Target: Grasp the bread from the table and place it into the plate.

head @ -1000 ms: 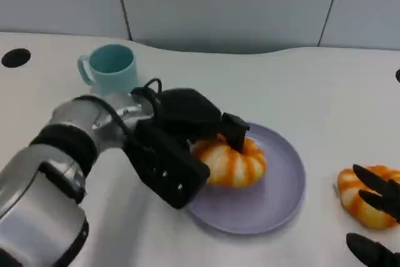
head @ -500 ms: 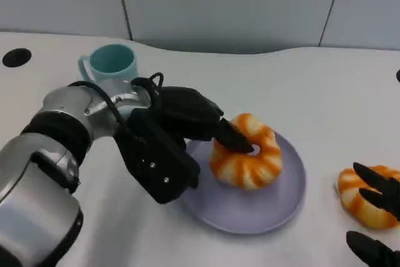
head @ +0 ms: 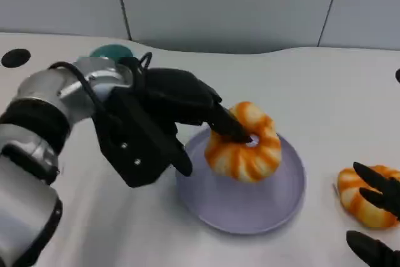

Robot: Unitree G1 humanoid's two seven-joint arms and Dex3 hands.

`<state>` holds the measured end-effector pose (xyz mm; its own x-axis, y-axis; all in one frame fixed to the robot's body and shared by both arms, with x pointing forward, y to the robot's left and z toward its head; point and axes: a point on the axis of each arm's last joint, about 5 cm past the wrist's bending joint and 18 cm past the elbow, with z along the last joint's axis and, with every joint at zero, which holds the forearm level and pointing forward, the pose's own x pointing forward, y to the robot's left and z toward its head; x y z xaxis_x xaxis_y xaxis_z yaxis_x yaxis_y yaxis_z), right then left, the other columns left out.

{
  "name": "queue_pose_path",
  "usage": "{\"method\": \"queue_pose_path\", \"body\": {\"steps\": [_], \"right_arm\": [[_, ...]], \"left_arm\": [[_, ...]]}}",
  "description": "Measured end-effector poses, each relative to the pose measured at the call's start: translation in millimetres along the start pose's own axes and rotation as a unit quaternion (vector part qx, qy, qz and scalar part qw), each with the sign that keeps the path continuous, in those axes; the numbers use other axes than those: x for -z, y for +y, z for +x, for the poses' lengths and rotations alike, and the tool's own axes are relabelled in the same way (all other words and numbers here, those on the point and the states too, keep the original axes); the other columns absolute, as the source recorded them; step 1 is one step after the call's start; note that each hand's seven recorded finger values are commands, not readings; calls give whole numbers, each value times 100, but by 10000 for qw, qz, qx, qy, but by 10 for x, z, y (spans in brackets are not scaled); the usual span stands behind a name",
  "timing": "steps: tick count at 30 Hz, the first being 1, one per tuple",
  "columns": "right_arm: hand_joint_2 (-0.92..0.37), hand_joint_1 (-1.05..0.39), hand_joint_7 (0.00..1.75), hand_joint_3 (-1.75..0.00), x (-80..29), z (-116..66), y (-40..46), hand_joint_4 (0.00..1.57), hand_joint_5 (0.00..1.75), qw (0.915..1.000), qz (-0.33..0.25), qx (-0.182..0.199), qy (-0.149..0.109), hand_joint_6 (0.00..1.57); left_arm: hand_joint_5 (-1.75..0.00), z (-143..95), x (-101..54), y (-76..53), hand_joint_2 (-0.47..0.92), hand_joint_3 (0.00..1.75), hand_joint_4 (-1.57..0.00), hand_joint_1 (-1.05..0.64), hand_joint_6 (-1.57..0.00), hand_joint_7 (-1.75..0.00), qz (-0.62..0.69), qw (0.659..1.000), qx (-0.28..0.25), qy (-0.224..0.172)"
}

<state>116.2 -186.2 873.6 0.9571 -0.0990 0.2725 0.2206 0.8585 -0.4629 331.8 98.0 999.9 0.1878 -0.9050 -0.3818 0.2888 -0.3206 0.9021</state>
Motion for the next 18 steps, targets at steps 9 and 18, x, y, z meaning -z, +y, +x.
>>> {"method": "queue_pose_path", "body": {"steps": [9,18], "right_arm": [[-92,-34,0,-33,1,0,-1,80,0,10000,-19,-3,22,60],[-92,-33,0,-32,0,-7,-3,80,1,10000,-27,-7,30,61]], "left_arm": [[-127,-109,-14,180,92,25,-24,-75,-38,-86,-20,9999,125,-75],[-74,-101,-39,202,92,29,-17,-74,-50,-102,30,9998,173,-115]]}}
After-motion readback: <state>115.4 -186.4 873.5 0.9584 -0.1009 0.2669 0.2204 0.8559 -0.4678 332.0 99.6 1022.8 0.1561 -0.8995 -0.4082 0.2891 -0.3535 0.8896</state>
